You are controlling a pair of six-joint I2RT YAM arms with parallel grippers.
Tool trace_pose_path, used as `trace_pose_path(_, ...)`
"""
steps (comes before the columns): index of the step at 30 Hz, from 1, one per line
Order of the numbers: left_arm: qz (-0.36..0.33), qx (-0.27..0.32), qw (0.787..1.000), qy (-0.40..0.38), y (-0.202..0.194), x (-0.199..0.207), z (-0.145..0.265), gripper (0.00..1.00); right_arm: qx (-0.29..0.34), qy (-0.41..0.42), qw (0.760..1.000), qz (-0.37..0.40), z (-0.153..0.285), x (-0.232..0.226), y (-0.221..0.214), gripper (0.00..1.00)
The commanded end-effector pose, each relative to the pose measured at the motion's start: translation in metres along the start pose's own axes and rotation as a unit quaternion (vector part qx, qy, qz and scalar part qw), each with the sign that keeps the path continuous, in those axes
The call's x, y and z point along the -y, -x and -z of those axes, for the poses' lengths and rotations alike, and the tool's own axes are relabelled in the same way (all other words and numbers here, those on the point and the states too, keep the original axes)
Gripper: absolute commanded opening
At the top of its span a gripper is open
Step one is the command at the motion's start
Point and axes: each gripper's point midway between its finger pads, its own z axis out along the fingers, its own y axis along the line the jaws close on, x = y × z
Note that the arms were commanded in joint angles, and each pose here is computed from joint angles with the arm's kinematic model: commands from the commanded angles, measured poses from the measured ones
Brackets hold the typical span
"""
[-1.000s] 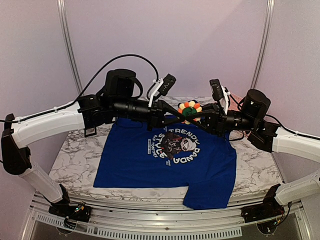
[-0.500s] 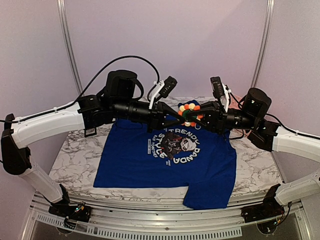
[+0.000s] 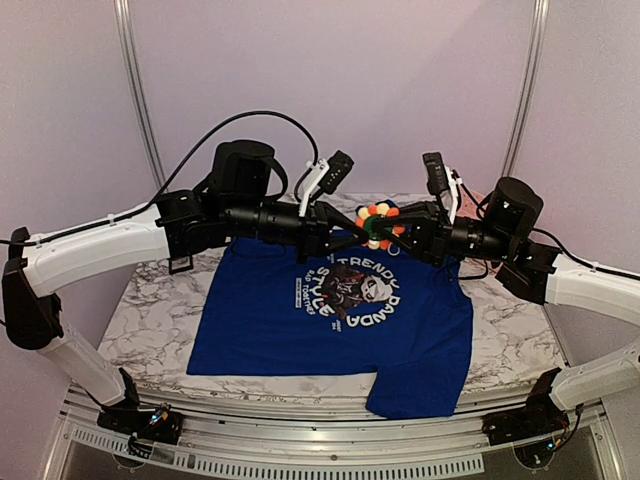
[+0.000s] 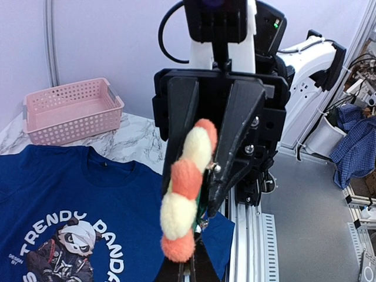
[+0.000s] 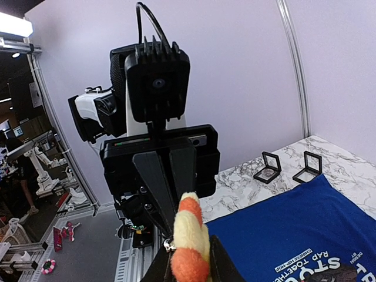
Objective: Pin the brooch onto the clothing
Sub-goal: Pass from the left arm to the right
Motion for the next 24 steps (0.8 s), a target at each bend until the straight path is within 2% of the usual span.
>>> trace_pose_path(1,-0.01,0.021,1.0,-0.018,0.015,0.012,0.006,0.0,-0.001,-0.024,1.0,-0.008,0.005,0.006,-0.007,0.15)
trace_pose_path(7,-0.012,0.02,0.999,-0.037,0.01,0.017,0.005,0.02,-0.004,0.003,1.0,0.004,0.003,-0.003,-0.005,0.11)
trace_pose_path(8,-0.011,0.019,0.999,-0.038,0.01,0.018,0.005,0.06,-0.005,0.007,1.0,0.005,0.003,-0.004,-0.005,0.1)
trace_pose_path(12,-0.006,0.018,0.998,-0.059,0.005,0.023,0.003,0.36,-0.003,0.027,1.0,0.013,0.002,-0.01,-0.003,0.07)
trace_pose_path(15,-0.002,0.021,0.997,-0.069,0.002,0.026,-0.002,0.45,-0.001,0.037,0.999,0.016,0.001,-0.014,0.0,0.05)
trace_pose_path(20,0.001,0.021,0.998,-0.067,-0.002,0.025,-0.011,0.48,0.007,0.047,0.999,0.022,0.0,-0.018,0.006,0.04)
trace_pose_path(24,-0.013,0.044,0.997,-0.06,0.006,0.026,-0.016,0.37,0.011,0.06,0.998,0.022,-0.001,-0.022,0.01,0.02)
